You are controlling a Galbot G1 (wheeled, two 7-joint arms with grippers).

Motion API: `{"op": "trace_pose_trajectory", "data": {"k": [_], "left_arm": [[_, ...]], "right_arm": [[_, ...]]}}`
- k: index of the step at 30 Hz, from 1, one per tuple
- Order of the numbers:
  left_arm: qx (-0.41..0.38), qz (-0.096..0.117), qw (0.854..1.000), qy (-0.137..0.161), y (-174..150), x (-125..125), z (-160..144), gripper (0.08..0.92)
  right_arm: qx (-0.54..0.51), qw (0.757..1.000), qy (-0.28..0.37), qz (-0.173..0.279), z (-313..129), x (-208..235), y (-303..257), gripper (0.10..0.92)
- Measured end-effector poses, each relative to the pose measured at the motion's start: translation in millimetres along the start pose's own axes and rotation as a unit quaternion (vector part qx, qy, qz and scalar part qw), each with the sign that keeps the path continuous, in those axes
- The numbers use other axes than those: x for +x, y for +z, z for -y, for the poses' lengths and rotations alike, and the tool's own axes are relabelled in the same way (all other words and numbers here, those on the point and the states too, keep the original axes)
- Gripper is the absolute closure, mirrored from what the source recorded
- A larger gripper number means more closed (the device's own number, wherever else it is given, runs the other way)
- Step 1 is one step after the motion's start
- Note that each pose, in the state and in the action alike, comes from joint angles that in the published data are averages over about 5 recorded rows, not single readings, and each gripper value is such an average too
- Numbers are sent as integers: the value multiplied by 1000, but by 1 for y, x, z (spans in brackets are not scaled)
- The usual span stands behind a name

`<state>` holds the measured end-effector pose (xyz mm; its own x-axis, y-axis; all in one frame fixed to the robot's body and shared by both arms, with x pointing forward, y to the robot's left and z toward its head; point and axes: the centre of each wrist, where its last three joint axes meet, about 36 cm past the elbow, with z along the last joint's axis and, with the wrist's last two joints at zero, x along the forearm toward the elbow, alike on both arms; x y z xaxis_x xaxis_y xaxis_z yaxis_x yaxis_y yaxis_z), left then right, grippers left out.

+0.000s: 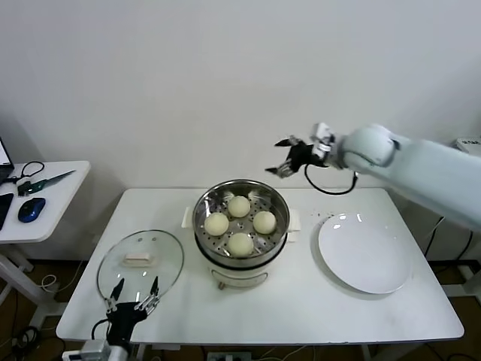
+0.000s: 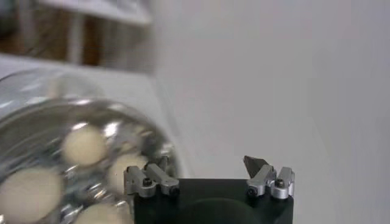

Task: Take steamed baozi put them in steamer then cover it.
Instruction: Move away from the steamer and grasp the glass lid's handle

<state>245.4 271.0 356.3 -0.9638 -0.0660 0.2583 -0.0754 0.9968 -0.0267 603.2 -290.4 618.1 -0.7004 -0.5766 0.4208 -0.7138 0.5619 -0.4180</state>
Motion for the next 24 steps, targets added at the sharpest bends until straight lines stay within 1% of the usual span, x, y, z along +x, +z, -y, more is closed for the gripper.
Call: {"op": "trace_pose_trajectory", "data": {"k": [3,8,12,15,19,24], "left_arm": [[-6,9,1000,4,-1,-3,-3,177],[-16,16,1000,9,-4,-8,-6,177],[-30,24,999,12,-8,-13,-8,177],[-50,30,998,11,-10,-17,-9,177],[-92,38,995,2,-11,-21,-10,177],[-162,46,986,-18,-11,-21,-17,177]], "right_arm": [[-23,999,39,27,-14,11,27,200],[-59,990,95,85,-40,23,65,200],[-96,976,142,133,-63,34,102,200],[-128,961,184,161,-83,48,134,200],[-169,940,239,172,-122,73,183,200],[-215,922,283,152,-190,101,241,200]]}}
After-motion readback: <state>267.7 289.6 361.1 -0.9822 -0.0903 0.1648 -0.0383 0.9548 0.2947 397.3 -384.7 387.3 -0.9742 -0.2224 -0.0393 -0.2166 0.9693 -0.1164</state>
